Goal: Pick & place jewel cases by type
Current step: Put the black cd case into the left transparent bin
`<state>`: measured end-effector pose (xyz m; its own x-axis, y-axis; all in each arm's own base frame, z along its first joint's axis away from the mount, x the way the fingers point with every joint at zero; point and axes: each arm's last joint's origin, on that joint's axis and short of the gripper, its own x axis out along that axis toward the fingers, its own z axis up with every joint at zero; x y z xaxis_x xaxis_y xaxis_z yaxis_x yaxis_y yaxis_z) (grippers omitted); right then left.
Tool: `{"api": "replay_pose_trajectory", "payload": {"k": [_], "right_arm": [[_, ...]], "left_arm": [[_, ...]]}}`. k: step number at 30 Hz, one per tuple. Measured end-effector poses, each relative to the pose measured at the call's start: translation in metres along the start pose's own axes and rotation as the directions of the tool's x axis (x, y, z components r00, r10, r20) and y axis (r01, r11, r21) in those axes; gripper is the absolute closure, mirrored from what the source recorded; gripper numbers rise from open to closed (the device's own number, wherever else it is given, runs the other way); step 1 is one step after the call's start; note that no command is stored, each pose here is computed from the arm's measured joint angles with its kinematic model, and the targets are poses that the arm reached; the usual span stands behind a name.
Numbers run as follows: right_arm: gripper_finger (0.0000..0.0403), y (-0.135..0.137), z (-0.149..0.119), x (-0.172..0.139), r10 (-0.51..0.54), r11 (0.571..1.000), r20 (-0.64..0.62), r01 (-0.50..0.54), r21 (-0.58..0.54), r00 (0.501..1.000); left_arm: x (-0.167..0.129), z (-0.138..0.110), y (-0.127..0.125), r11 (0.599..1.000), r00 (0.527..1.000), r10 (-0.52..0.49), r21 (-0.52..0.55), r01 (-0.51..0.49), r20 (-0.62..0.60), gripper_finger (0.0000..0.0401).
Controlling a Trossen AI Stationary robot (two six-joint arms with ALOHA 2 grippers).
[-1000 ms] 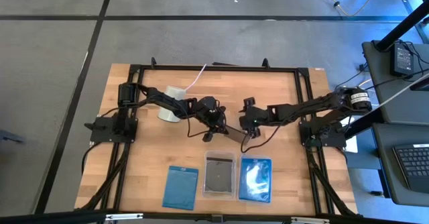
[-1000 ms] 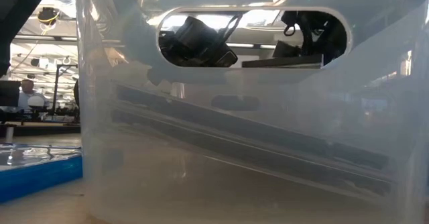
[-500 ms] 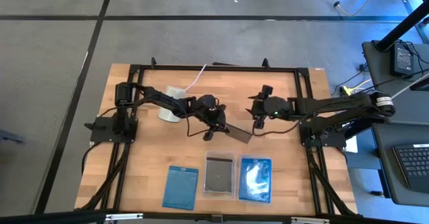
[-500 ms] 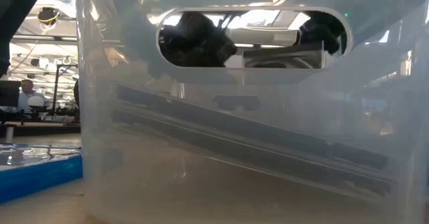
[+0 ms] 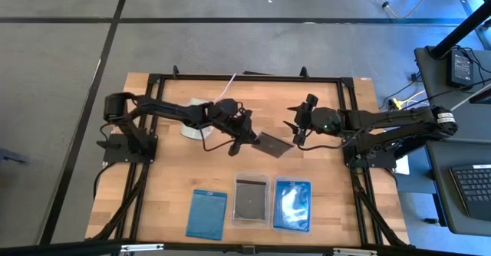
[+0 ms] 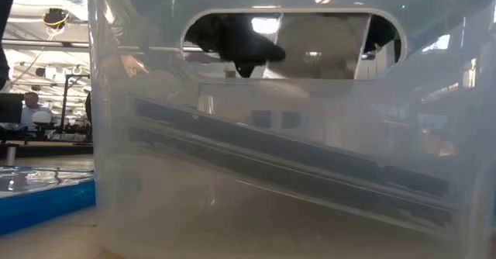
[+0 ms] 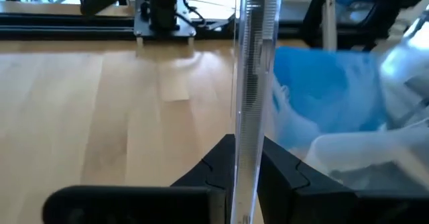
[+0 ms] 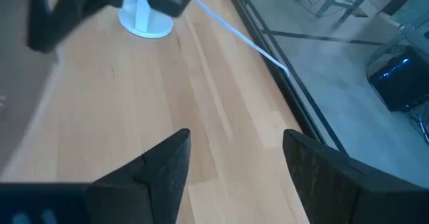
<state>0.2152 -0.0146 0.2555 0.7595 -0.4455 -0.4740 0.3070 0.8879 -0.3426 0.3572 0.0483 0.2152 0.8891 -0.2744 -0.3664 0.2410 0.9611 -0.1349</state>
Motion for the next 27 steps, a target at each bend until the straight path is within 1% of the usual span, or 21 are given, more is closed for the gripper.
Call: {"api": "replay_pose_trajectory", "payload": {"k": [3,7,9,11,13,15,18,19,22,25,27], "right_arm": [[0.0163,0.000,0.000,0.000,0.000,1.000,-0.002,0.000,-0.001,1.000],[0.0163,0.000,-0.001,0.000,0.001,1.000,-0.006,-0.001,-0.002,1.000],[0.0163,0.000,-0.001,0.000,0.001,1.000,-0.007,-0.001,-0.001,1.000],[0.0163,0.000,-0.001,0.000,0.001,1.000,-0.007,-0.001,-0.001,1.000],[0.0163,0.000,-0.001,0.000,0.001,1.000,-0.007,-0.001,-0.002,1.000],[0.0163,0.000,-0.001,0.000,0.001,1.000,-0.007,-0.001,0.002,1.000],[0.0163,0.000,-0.001,0.000,0.002,1.000,-0.007,-0.002,0.029,1.000],[0.0163,0.000,-0.001,0.000,0.003,0.999,-0.008,-0.003,0.041,1.000],[0.0163,0.000,-0.001,0.000,0.004,0.998,-0.010,-0.004,0.056,1.000],[0.0163,0.000,-0.001,0.000,0.006,0.997,-0.011,-0.005,0.078,1.000],[0.0163,0.001,-0.001,0.000,0.014,0.995,-0.010,-0.012,0.097,1.000]], "left_arm": [[-0.009,0.009,-0.007,0.999,1.000,-0.013,-0.049,0.013,0.006,0.0361],[-0.021,0.016,-0.021,0.991,0.999,-0.043,-0.129,0.039,-0.023,0.0367],[-0.027,0.020,-0.030,0.979,0.997,-0.071,-0.195,0.063,-0.034,0.0366],[-0.032,0.025,-0.040,0.954,0.991,-0.133,-0.274,0.120,-0.028,0.0362],[-0.036,0.029,-0.052,0.912,0.982,-0.189,-0.375,0.166,-0.027,0.0358],[-0.037,0.032,-0.066,0.860,0.971,-0.238,-0.469,0.200,-0.024,0.0357],[-0.035,0.034,-0.090,0.783,0.957,-0.288,-0.581,0.220,-0.026,0.0363],[-0.034,0.033,-0.098,0.756,0.958,-0.284,-0.622,0.204,-0.031,0.0365],[-0.028,0.028,-0.121,0.678,0.969,-0.235,-0.726,0.112,-0.070,0.0367],[-0.025,0.019,-0.141,0.603,0.983,-0.136,-0.798,-0.017,-0.123,0.0360],[-0.024,0.014,-0.155,0.542,0.986,-0.059,-0.834,-0.099,-0.155,0.0356]]}}
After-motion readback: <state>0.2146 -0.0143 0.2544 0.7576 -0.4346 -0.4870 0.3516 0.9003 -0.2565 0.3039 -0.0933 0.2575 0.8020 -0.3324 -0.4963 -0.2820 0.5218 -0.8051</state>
